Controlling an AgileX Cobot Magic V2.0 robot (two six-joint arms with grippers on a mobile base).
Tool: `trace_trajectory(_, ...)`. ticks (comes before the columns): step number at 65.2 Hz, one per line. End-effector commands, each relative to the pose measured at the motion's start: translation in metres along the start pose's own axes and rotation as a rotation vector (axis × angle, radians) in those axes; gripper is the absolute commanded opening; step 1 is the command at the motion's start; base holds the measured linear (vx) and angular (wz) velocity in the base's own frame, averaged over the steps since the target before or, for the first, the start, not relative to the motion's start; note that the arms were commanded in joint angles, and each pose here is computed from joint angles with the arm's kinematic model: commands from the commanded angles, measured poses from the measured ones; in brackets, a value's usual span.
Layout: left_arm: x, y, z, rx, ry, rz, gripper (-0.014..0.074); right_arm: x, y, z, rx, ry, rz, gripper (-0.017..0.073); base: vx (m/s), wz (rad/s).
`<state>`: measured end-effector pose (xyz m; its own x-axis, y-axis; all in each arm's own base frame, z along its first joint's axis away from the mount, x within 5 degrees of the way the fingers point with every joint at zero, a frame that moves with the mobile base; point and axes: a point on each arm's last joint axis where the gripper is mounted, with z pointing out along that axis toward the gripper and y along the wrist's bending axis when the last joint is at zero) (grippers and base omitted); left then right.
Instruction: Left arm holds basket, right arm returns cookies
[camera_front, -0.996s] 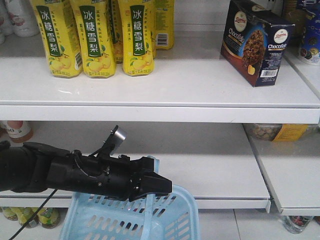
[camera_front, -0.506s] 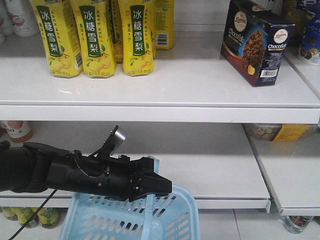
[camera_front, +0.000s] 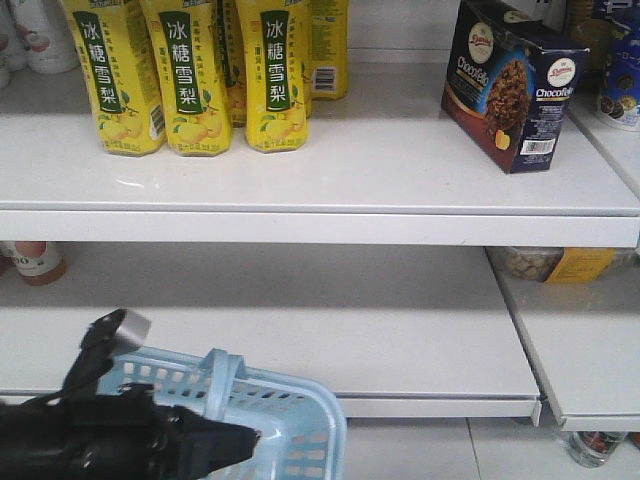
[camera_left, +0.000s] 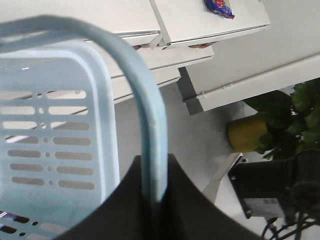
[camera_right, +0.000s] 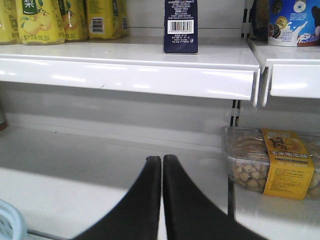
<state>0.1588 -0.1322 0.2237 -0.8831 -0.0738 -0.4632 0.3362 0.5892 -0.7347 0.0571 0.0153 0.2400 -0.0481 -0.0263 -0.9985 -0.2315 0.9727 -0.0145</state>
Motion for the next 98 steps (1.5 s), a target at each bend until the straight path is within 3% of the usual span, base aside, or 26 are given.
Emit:
trace_trajectory(1, 0.005, -0.009, -0.025, -0.032, -0.11, 0.158, -0.0006, -0.015, -0.002, -0.001, 0.026, -0.088, -0.005, -0.0008, 0.0, 0.0)
trace_trajectory(11, 0.023, -0.008, -0.053, -0.131, -0.196, 0.389, -0.0006, -0.015, -0.002, -0.001, 0.026, -0.088, -0.005, -0.0008, 0.0, 0.0)
trace_trajectory(21, 0.03, 0.001, -0.07, -0.254, -0.351, 0.477, -0.0006, -0.015, -0.002, -0.001, 0.026, -0.088, -0.005, -0.0008, 0.0, 0.0)
trace_trajectory(34, 0.045, 0.021, -0.089, -0.384, -0.547, 0.468, -0.0006, -0.015, -0.002, -0.001, 0.026, -0.088, -0.005, -0.0008, 0.0, 0.0)
trace_trajectory(42, 0.058, 0.028, -0.098, -0.407, -0.626, 0.52, -0.0006, -0.015, -0.002, -0.001, 0.026, -0.088, -0.005, -0.0008, 0.0, 0.0)
trace_trajectory(55, 0.076, 0.04, -0.101, -0.393, -0.698, 0.507, -0.0006, -0.015, -0.002, -0.001, 0.026, -0.088, -0.005, -0.0008, 0.0, 0.0)
trace_trajectory(66, 0.085, 0.05, -0.097, -0.373, -0.712, 0.444, -0.0006, -0.015, -0.002, -0.001, 0.026, -0.088, -0.005, -0.0008, 0.0, 0.0)
trace_trajectory(75, 0.086, 0.048, -0.101, -0.375, -0.744, 0.468, -0.0006, -0.015, -0.002, -0.001, 0.026, -0.088, -0.005, -0.0008, 0.0, 0.0)
trace_trajectory(88, 0.083, 0.053, -0.11, -0.482, -0.843, 0.445, -0.0006, -0.015, -0.002, -0.001, 0.026, -0.088, -0.005, -0.0008, 0.0, 0.0)
trace_trajectory(98, 0.083, 0.054, -0.116, -0.575, -0.891, 0.499, -0.0006, -0.015, -0.002, -0.001, 0.026, -0.088, -0.005, -0.0008, 0.0, 0.0)
